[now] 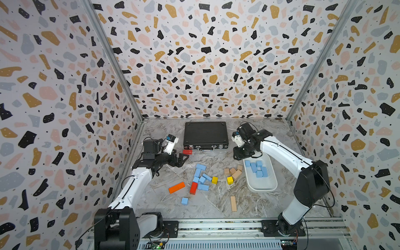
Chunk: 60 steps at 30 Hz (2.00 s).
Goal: Pick out the blue building blocks
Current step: Pick up the building block from the center of the board.
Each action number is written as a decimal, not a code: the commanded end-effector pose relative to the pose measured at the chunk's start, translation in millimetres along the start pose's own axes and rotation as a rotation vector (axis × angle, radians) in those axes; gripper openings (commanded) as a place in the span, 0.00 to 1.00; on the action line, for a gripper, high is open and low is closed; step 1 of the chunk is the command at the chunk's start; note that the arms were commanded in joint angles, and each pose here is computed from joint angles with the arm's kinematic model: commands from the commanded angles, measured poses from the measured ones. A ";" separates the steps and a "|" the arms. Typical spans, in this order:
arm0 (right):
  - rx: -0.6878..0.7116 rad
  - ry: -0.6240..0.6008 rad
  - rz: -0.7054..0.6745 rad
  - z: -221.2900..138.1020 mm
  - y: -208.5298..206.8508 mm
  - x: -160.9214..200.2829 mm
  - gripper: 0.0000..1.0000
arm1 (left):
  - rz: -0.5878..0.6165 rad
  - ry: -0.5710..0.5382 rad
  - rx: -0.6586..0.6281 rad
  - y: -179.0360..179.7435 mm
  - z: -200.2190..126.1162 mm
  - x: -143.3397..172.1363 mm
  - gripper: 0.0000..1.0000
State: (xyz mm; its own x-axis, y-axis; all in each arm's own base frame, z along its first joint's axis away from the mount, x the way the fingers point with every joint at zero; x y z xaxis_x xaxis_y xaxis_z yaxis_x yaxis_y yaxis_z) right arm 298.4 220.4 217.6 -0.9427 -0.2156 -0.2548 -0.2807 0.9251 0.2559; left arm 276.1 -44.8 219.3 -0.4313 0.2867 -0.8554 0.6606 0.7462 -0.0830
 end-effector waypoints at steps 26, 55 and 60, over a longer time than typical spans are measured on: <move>-0.077 0.213 -0.285 97.0 115.1 41.1 0.40 | -0.064 -0.041 -0.123 22.0 -18.4 8.6 1.00; -0.055 0.194 -0.318 106.1 120.3 29.3 0.04 | -0.093 -0.085 -0.063 17.8 -15.2 8.8 1.00; -0.084 0.124 -0.265 72.8 113.9 19.7 0.04 | -0.149 -0.129 0.026 12.7 -8.8 8.4 1.00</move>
State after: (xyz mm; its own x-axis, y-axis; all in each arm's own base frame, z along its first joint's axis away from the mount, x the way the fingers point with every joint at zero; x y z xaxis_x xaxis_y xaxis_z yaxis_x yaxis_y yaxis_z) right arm 260.4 357.6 130.7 -0.8341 -0.5338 -0.1389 -0.5513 0.7976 0.2449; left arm 274.2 -21.9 214.6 -0.4595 0.1471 -0.8759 0.5794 0.7971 -0.1700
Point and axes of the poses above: each gripper's point midway between its finger pads, its own z axis out along the fingers, its own y axis along the line the jaws close on, x = y × z, the point moved 8 cm from there along -z, back along the fingers, and after that the axes turned 13 degrees about z, right-handed, at the moved point
